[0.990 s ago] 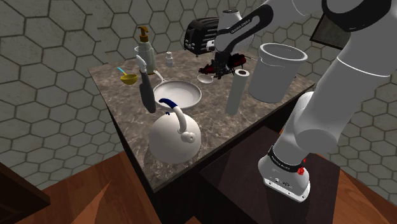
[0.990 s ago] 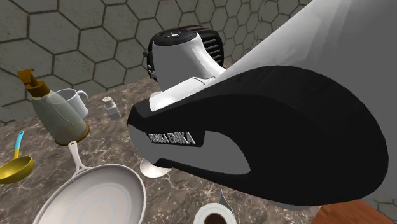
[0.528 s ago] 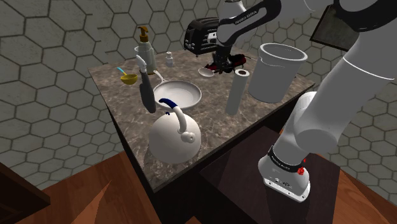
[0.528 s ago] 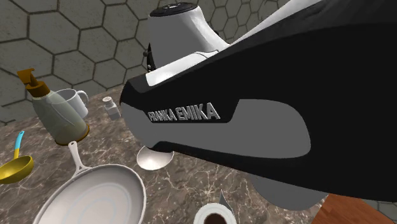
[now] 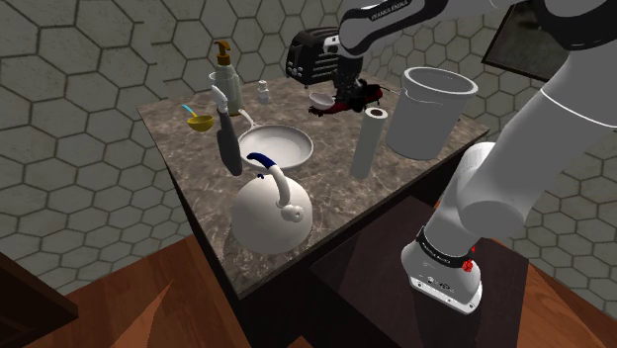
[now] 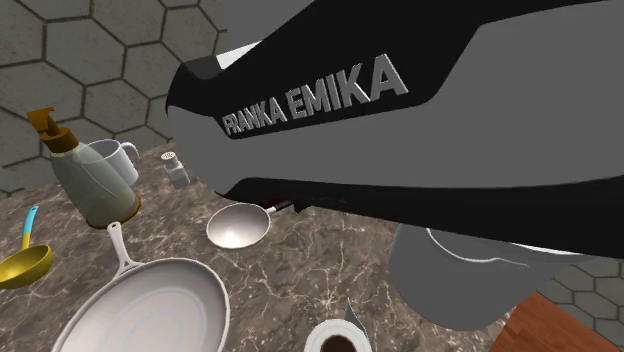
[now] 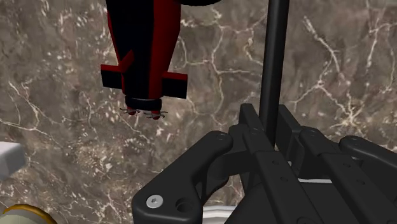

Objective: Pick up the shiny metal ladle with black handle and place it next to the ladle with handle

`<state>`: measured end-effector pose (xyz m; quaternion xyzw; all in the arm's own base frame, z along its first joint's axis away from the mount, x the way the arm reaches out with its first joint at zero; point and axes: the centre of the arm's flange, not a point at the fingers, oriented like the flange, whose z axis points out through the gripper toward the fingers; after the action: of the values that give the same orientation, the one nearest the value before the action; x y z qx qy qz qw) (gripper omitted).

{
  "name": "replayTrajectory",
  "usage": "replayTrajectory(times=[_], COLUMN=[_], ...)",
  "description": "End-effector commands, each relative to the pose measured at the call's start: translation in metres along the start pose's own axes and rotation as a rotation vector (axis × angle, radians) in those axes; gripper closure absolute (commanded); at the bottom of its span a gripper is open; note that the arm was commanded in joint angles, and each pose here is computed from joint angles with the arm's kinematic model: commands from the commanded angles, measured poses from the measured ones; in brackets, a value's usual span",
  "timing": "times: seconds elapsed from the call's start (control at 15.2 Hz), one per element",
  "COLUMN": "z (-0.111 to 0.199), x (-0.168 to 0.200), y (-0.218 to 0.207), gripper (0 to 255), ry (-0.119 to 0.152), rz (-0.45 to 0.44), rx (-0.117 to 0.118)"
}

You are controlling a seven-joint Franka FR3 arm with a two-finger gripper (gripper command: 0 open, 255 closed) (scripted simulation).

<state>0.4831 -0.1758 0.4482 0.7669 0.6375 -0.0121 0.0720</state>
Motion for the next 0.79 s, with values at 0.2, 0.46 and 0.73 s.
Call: replayTrajectory(times=[0.2, 0.46, 0.73], z=[-0.012, -0.016, -0.019], x=[0.036, 0.084, 0.133], y=[0.016, 0.036, 0.056], gripper=[255, 255, 255], ry=[0.0, 0.0, 0.0], rz=[-0.001, -0.001, -0.001], rx=[-0.001, -0.001, -0.001])
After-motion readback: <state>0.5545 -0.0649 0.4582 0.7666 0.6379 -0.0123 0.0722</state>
